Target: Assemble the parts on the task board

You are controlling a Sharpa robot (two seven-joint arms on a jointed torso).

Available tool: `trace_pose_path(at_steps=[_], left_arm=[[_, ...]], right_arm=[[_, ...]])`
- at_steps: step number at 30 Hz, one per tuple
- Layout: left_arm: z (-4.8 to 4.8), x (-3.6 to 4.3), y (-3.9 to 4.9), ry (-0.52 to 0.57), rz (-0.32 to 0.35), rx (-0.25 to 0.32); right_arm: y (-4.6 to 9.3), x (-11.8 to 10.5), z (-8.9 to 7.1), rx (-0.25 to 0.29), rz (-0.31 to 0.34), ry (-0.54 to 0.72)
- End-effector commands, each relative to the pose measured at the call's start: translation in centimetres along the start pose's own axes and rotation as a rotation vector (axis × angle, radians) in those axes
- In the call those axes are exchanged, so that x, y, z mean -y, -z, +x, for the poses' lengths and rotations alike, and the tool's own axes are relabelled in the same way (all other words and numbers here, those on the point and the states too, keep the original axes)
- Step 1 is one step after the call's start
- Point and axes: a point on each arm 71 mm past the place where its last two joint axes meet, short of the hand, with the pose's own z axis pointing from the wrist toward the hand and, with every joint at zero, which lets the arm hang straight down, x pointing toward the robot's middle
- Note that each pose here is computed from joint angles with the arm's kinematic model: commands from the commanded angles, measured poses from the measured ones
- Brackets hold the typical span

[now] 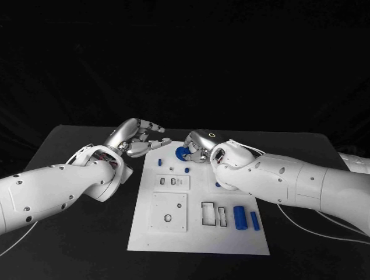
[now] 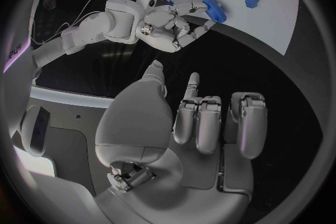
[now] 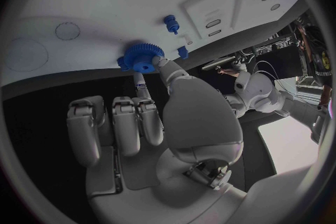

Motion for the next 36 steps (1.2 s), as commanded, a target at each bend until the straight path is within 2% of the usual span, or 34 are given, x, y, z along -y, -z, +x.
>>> trace_pose_path(at_steps=[1,14,17,20,23,27,32,36], left_arm=[[-0.03,0.24,-0.06,-0.001,0.011,0.005],[-0.05,0.22,-0.08,-0.002,0.01,0.005],[-0.03,0.21,-0.12,-0.002,0.01,0.005],[-0.03,0.19,-0.15,-0.003,0.01,0.005],[-0.06,0.11,-0.17,-0.005,0.009,0.006],[-0.14,-0.09,-0.23,-0.009,0.006,0.008],[-0.17,-0.3,-0.37,-0.014,0.003,0.01],[-0.15,-0.41,-0.47,-0.017,0.001,0.011]], right_arm=[[0.0,-0.2,0.2,-0.018,-0.014,0.019],[0.0,-0.1,0.6,-0.043,-0.006,0.018],[0.1,-0.1,0.5,-0.025,-0.008,0.013],[0.3,0.0,0.1,0.024,-0.021,-0.003],[0.8,-0.1,-0.6,0.08,-0.041,-0.031],[1.8,0.4,-2.6,0.139,-0.05,-0.103],[3.2,2.6,-5.1,0.138,0.004,-0.18],[4.8,5.6,-6.3,0.111,0.09,-0.241]])
